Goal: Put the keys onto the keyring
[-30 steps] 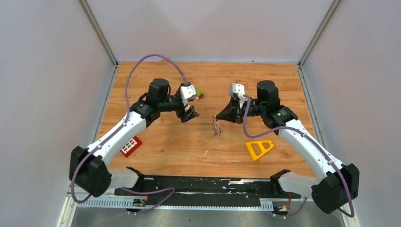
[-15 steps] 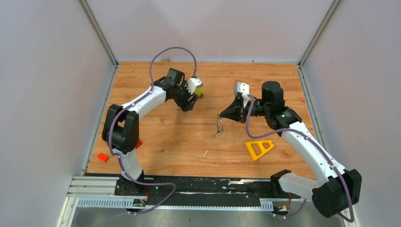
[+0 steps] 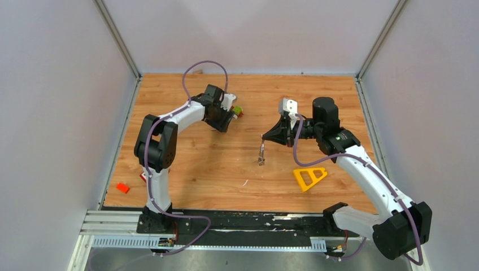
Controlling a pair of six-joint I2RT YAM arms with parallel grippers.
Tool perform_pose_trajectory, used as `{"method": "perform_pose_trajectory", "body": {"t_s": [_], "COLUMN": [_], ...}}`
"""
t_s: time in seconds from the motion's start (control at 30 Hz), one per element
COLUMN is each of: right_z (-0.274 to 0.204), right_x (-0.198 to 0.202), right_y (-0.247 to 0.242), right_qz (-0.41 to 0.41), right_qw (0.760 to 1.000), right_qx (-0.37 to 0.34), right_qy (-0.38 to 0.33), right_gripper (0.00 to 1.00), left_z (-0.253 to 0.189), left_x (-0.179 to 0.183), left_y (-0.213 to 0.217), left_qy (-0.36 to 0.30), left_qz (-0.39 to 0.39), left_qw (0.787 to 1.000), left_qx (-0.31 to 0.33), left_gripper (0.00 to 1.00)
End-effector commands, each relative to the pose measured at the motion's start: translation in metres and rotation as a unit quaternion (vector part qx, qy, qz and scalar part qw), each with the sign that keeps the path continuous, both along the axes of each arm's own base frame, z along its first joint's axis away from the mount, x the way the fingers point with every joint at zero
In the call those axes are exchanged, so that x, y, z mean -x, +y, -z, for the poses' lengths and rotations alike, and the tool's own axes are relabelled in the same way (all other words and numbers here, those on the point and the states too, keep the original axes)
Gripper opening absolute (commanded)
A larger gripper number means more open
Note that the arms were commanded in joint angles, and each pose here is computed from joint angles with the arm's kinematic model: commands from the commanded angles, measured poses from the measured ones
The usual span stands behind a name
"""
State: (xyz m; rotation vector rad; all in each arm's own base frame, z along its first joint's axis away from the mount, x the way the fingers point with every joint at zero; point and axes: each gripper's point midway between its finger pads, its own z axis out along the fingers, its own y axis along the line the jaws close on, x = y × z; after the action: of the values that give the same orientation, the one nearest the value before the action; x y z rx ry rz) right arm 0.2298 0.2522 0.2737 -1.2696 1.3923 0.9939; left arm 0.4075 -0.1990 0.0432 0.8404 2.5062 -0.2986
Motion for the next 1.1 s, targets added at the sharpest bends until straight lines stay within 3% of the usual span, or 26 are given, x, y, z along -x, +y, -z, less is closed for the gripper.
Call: {"method": "perform_pose_trajectory", "body": {"t_s": [0.0,0.27,0.47,1.07], "right_z": [-0.005,-0.005,-0.005,-0.005], "right_x": [0.0,0.001,0.001,0.002], "right_y": [0.001,0.001,0.001,0.001], "right_qz": [-0.009,-0.01,-0.011,-0.011], "right_qw": [1.0,1.0,1.0,1.0], "right_qx": [-0.007,-0.007,-0.008,-0.008], "right_qy": [-0.015,-0.015,-0.016,-0.017], "right_gripper": [0.0,0.0,0.0,0.0], "left_z": [-0.014,-0.005,0.0,0.006], "left_x": [-0.028,-0.036,-0.033,-0.018], "left_y": [-0.011,-0.004,-0.008,-0.005], "left_qy": [-0.033,-0.04,-0.026,-0.01], "left_qz": [-0.059,-0.084,-0.089,-0.08], "left_qw": [0.997,0.996,0.995,0.996], "left_qx": [0.033,0.014,0.025,0.022], "left_gripper": [0.62,0.54,0.43,0.36]}}
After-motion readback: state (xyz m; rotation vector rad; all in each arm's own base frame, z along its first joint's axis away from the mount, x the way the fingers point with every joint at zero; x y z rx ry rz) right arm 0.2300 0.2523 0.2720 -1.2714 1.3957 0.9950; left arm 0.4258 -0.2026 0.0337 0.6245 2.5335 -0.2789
